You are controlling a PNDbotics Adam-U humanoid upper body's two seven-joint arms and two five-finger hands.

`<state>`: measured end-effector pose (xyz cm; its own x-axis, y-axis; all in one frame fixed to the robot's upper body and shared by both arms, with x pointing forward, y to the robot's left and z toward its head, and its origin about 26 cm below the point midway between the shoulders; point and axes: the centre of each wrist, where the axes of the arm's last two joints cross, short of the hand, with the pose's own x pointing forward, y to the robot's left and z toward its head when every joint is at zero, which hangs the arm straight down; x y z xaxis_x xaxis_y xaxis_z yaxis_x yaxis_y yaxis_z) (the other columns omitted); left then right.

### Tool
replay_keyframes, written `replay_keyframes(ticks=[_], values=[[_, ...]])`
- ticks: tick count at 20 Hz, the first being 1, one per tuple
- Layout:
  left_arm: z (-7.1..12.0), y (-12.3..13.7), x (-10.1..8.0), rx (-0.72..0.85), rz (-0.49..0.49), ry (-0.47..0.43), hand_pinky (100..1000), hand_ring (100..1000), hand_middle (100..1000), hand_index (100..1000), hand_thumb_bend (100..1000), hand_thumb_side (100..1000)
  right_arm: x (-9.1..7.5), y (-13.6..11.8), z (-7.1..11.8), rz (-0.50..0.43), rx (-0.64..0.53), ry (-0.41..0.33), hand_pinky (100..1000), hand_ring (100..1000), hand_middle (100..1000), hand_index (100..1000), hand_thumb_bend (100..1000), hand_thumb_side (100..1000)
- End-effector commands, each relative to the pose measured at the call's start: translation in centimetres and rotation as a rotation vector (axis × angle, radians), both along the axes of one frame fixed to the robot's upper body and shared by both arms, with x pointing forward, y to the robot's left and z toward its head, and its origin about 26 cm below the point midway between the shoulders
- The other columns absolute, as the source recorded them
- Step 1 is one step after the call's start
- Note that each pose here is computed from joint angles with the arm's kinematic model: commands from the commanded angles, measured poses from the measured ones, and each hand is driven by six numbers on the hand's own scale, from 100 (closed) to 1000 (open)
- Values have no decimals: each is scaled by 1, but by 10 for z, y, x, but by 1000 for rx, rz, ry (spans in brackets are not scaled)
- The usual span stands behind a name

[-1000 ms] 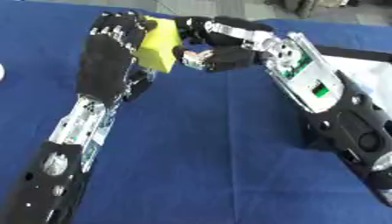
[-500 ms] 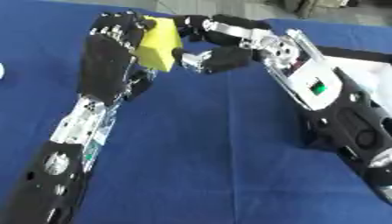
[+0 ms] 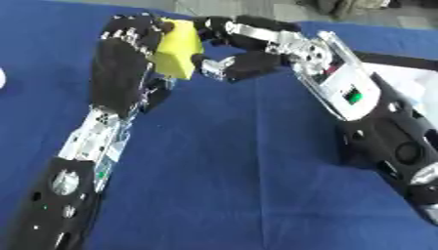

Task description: Pick up the objects with one hand, pass them to the other hand, and then place them into the box on the other side of the table.

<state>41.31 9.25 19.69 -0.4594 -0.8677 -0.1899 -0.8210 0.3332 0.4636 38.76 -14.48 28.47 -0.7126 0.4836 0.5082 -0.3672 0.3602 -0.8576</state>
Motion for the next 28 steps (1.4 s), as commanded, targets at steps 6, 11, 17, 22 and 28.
replay_keyframes(ticks=[6, 11, 17, 22, 28], values=[[21, -17, -5, -22, -28, -53, 632, 499, 383, 263, 362, 100, -5, 12, 7, 48, -25, -26, 1000, 1000, 1000, 1000, 100, 577], [23, -20, -6, -29, -35, -56, 629, 494, 371, 253, 374, 100, -4, 14, 6, 48, -41, -35, 1000, 1000, 1000, 1000, 100, 595], [25, -24, -8, -37, -50, -69, 624, 486, 353, 237, 401, 100, -4, 18, 7, 55, -56, -48, 1000, 1000, 1000, 1000, 100, 579], [28, -28, -11, -57, -88, -95, 615, 469, 326, 208, 454, 100, -1, 20, 4, 44, -80, -61, 1000, 1000, 1000, 1000, 100, 567], [29, -31, -12, -70, -109, -109, 612, 458, 303, 195, 492, 100, 1, 21, 4, 48, -89, -66, 1000, 1000, 1000, 1000, 100, 569]])
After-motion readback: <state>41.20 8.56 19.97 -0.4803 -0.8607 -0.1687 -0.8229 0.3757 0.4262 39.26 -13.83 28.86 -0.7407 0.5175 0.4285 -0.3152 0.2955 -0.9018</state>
